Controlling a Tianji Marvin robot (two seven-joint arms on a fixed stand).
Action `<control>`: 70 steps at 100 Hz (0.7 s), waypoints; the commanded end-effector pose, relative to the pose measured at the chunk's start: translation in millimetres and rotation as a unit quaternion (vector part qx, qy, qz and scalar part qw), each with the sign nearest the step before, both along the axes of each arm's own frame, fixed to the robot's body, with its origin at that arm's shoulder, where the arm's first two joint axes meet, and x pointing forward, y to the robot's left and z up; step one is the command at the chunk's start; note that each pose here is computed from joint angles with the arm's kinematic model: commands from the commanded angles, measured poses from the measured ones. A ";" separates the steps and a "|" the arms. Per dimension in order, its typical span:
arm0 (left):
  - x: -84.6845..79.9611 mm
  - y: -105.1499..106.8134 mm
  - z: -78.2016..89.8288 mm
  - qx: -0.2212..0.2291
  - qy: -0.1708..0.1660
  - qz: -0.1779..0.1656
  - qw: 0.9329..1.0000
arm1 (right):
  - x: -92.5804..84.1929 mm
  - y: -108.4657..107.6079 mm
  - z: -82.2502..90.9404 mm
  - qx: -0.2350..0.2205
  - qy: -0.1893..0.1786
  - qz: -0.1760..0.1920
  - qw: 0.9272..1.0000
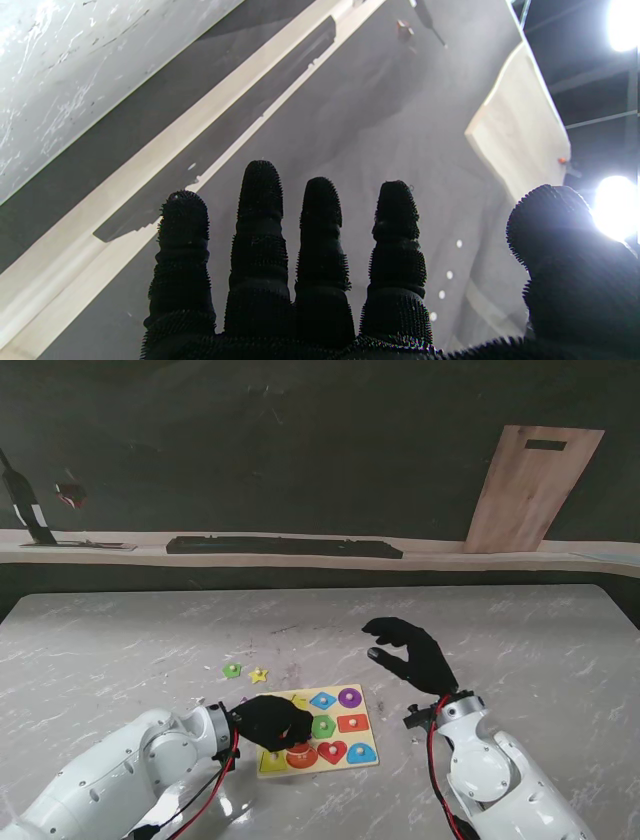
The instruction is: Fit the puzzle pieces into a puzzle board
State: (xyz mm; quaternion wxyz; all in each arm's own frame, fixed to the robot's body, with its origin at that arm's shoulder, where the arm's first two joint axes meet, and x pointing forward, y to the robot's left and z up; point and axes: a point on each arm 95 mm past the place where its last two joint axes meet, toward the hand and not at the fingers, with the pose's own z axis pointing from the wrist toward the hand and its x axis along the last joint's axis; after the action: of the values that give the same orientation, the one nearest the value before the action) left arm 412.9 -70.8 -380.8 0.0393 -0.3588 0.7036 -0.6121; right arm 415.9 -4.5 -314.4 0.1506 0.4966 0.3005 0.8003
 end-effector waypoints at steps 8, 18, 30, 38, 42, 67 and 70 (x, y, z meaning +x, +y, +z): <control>-3.2 -5.8 -1.6 0.000 0.007 0.003 1.000 | -2.9 1.8 -0.3 0.006 -0.001 0.002 1.000; -4.4 -7.4 -1.9 0.003 0.010 0.004 1.000 | -3.0 1.8 0.0 0.008 0.000 0.003 1.000; -4.5 -8.5 -2.3 0.007 0.011 0.003 1.000 | -3.2 1.2 0.7 0.010 -0.001 0.002 1.000; -4.5 -9.6 -2.5 0.008 0.013 0.003 1.000 | -3.2 0.1 1.0 0.011 -0.002 0.001 1.000; -4.6 -10.3 -2.9 0.008 0.014 0.002 1.000 | -3.2 -0.4 1.0 0.011 -0.003 0.000 1.000; -5.5 -12.7 -5.9 0.013 0.018 -0.003 1.000 | -3.3 -1.3 1.2 0.012 -0.003 -0.001 1.000; -5.2 -12.3 -6.6 0.015 0.018 -0.003 1.000 | -3.2 -1.5 1.1 0.012 -0.003 -0.001 1.000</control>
State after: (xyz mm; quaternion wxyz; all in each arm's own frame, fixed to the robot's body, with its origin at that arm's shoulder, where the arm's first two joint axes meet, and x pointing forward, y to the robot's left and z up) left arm 407.4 -82.3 -385.7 0.0309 -0.3657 0.7118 -0.5989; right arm 414.9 -8.1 -312.9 0.1495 0.4974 0.2915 0.8033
